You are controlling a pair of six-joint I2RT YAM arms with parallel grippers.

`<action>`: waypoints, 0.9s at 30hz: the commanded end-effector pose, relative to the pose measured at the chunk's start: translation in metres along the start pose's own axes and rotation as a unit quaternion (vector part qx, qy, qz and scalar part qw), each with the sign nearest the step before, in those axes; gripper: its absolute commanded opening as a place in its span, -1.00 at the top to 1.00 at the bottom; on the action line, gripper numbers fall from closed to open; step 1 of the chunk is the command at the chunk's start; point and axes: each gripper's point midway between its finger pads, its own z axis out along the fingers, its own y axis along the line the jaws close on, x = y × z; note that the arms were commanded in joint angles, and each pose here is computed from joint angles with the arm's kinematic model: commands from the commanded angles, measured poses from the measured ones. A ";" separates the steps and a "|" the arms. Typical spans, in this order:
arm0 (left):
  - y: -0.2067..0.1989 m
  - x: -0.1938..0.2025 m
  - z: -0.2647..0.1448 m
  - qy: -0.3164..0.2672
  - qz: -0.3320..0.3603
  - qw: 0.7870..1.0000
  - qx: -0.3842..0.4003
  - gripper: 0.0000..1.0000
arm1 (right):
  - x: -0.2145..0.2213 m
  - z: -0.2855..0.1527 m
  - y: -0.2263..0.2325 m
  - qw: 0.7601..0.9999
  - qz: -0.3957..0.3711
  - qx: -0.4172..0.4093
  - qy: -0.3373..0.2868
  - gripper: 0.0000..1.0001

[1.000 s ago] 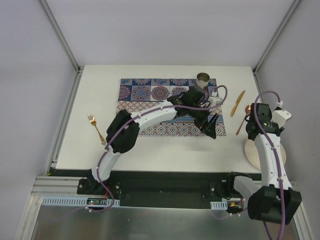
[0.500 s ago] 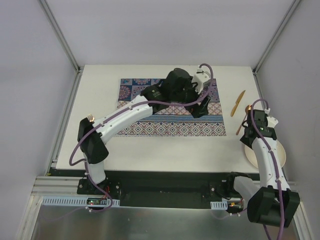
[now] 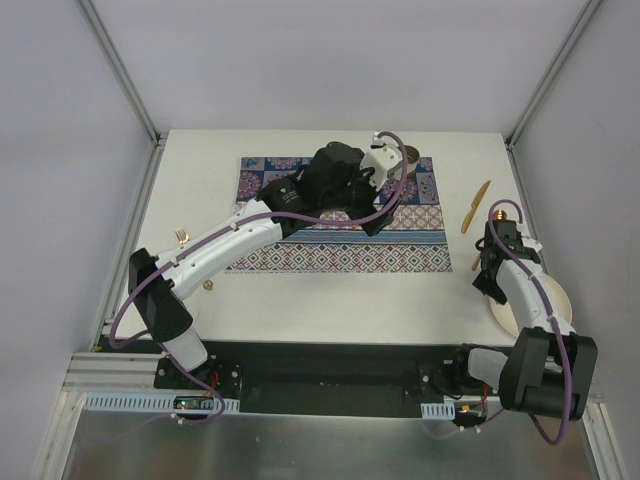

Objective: Set the dinner table for one person
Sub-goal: Pick up the plate from the corner of the board.

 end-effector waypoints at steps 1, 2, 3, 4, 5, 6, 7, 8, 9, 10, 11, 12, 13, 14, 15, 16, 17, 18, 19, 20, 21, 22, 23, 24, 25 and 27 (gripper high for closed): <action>0.009 -0.032 -0.035 -0.051 0.022 0.998 -0.033 -0.93 | -0.013 0.010 0.005 1.000 0.007 0.013 -0.012 0.19; 0.009 -0.033 -0.037 -0.053 0.022 0.998 -0.033 -0.92 | -0.012 0.014 0.006 1.000 0.004 0.016 -0.006 0.19; 0.008 -0.034 -0.038 -0.055 0.023 0.998 -0.033 -0.92 | -0.014 0.016 0.009 1.000 0.005 0.014 -0.006 0.19; 0.009 -0.035 -0.038 -0.055 0.023 0.998 -0.033 -0.93 | -0.016 0.018 0.010 1.000 0.003 0.016 -0.005 0.19; 0.008 -0.036 -0.039 -0.058 0.023 0.998 -0.032 -0.93 | -0.016 0.020 0.011 1.000 0.001 0.018 -0.003 0.19; 0.008 -0.036 -0.039 -0.058 0.024 0.998 -0.031 -0.93 | -0.019 0.023 0.012 1.000 0.000 0.024 0.000 0.19; 0.008 -0.036 -0.040 -0.058 0.026 0.997 -0.032 -0.93 | -0.020 0.025 0.013 1.000 -0.004 0.026 0.003 0.19; 0.008 -0.035 -0.039 -0.056 0.026 0.998 -0.033 -0.93 | -0.021 0.027 0.014 1.000 -0.003 0.029 0.005 0.19; 0.009 -0.034 -0.038 -0.056 0.029 0.997 -0.033 -0.94 | -0.022 0.031 0.015 0.999 -0.005 0.035 0.009 0.19; 0.010 -0.032 -0.037 -0.053 0.029 0.998 -0.035 -0.94 | -0.023 0.033 0.015 0.999 -0.004 0.038 0.010 0.19; 0.012 -0.031 -0.035 -0.052 0.028 0.997 -0.039 -0.94 | -0.024 0.035 0.016 0.999 -0.004 0.041 0.012 0.19; 0.012 -0.029 -0.034 -0.048 0.030 0.998 -0.039 -0.94 | -0.024 0.039 0.015 0.999 -0.004 0.049 0.020 0.19; 0.013 -0.026 -0.032 -0.044 0.031 0.998 -0.040 -0.94 | -0.024 0.041 0.014 0.998 -0.004 0.054 0.020 0.19; 0.014 -0.024 -0.031 -0.043 0.031 0.998 -0.042 -0.94 | -0.025 0.044 0.012 0.998 0.000 0.059 0.023 0.19; 0.015 -0.023 -0.030 -0.040 0.031 0.998 -0.043 -0.95 | -0.025 0.046 0.013 0.998 0.001 0.061 0.026 0.19; 0.016 -0.020 -0.029 -0.037 0.033 0.998 -0.045 -0.95 | -0.026 0.047 0.012 0.998 0.003 0.064 0.027 0.19; 0.016 -0.020 -0.029 -0.036 0.033 0.998 -0.045 -0.95 | -0.027 0.049 0.010 0.997 0.004 0.068 0.029 0.19; 0.017 -0.018 -0.029 -0.035 0.033 0.998 -0.045 -0.95 | -0.029 0.050 0.009 0.997 0.006 0.073 0.027 0.19; 0.018 -0.016 -0.028 -0.032 0.034 0.998 -0.048 -0.95 | -0.029 0.052 0.008 0.997 0.007 0.075 0.031 0.19; 0.018 -0.016 -0.028 -0.032 0.033 0.998 -0.047 -0.96 | -0.031 0.052 0.007 0.997 0.011 0.076 0.031 0.20; 0.017 -0.015 -0.027 -0.032 0.034 0.998 -0.045 -0.96 | -0.031 0.053 0.006 0.996 0.013 0.079 0.033 0.20; 0.018 -0.014 -0.028 -0.031 0.033 0.998 -0.047 -0.95 | -0.033 0.054 0.006 0.996 0.015 0.080 0.031 0.20; 0.019 -0.014 -0.027 -0.032 0.034 0.998 -0.047 -0.96 | -0.033 0.055 0.005 0.996 0.015 0.084 0.033 0.22; 0.018 -0.014 -0.027 -0.032 0.035 0.998 -0.046 -0.95 | -0.035 0.055 0.002 0.995 0.016 0.093 0.030 0.24; 0.019 -0.013 -0.027 -0.031 0.034 0.998 -0.048 -0.96 | -0.036 0.056 0.000 0.995 0.017 0.098 0.029 0.27; 0.020 -0.013 -0.027 -0.031 0.035 0.998 -0.049 -0.96 | -0.036 0.057 -0.004 0.993 0.016 0.110 0.029 0.50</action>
